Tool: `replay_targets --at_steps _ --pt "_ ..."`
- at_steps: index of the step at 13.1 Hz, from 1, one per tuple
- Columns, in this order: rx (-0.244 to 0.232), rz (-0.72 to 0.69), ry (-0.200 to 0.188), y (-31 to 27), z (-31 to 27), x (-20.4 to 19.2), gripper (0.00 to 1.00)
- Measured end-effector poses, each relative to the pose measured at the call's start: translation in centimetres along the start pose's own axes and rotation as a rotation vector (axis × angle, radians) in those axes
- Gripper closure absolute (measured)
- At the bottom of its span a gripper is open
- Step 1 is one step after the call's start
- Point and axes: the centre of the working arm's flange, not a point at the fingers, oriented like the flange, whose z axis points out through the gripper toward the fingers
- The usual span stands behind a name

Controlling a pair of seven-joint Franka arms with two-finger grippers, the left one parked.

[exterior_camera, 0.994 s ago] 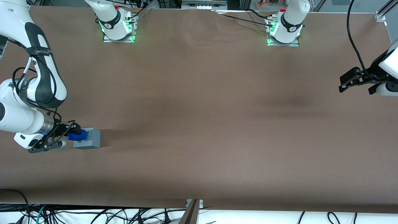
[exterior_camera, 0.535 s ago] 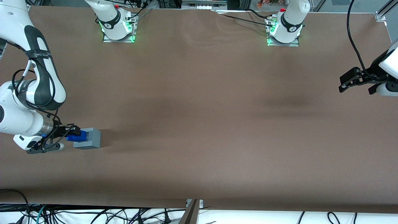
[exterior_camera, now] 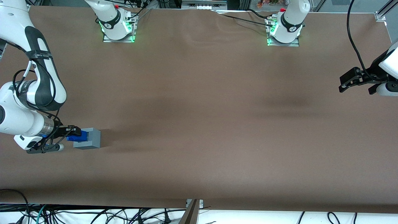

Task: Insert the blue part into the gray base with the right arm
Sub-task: 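Lower the blue block into the gray base's hole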

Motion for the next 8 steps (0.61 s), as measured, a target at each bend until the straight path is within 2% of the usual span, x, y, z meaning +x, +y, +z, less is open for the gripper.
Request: replay_targets --at_steps 8 --pt "0.008 0.025 0.009 -0.4 1.1 0.3 0.5"
